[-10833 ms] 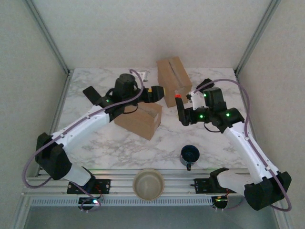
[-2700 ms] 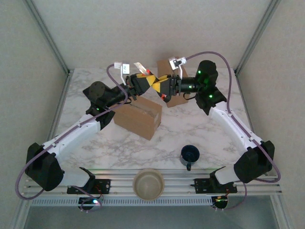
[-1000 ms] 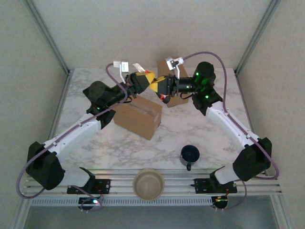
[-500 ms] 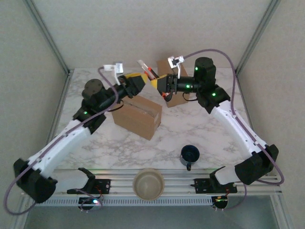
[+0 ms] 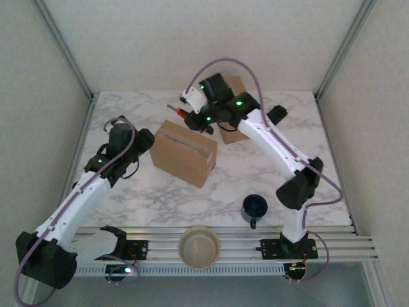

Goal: Unpack the express box

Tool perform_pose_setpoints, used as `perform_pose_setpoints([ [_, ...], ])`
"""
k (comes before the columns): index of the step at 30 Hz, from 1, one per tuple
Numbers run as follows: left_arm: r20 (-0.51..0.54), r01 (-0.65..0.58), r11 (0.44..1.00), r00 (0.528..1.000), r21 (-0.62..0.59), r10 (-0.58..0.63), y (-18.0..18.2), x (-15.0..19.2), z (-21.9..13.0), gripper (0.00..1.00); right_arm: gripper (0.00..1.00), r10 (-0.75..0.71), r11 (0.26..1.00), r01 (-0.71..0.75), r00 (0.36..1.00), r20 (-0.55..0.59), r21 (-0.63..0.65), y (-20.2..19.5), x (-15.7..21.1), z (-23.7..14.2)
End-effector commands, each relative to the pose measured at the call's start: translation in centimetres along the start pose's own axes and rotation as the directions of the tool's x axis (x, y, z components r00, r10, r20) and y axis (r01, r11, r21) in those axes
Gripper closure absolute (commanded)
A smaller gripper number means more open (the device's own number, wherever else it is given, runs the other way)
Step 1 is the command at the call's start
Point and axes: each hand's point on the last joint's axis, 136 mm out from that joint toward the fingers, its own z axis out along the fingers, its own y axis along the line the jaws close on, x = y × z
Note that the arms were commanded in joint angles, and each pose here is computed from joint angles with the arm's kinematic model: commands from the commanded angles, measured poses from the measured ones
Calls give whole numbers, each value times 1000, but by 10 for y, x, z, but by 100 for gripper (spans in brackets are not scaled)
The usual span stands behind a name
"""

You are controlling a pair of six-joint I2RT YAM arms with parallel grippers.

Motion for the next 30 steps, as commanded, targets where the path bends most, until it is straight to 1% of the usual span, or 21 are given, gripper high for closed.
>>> perform_pose_setpoints([
  [1,-16,94,994,995,48,-94,-3,2,9,32,100,-112,993,114,993,-45,33,6,3,3],
  [5,-23,118,992,993,49,-117,0,7,20,23,100,-123,992,123,990,-65,-3,16,12,29],
  [11,-16,162,983,987,84,-161,1,10,25,15,100,-124,992,122,990,-61,-39,23,20,45],
  [21,-17,218,971,976,93,-218,9,17,42,14,100,-173,984,168,980,-95,-62,26,26,58],
  [30,-45,254,962,967,101,-251,18,26,53,15,100,-187,980,179,977,-102,-84,32,26,70],
])
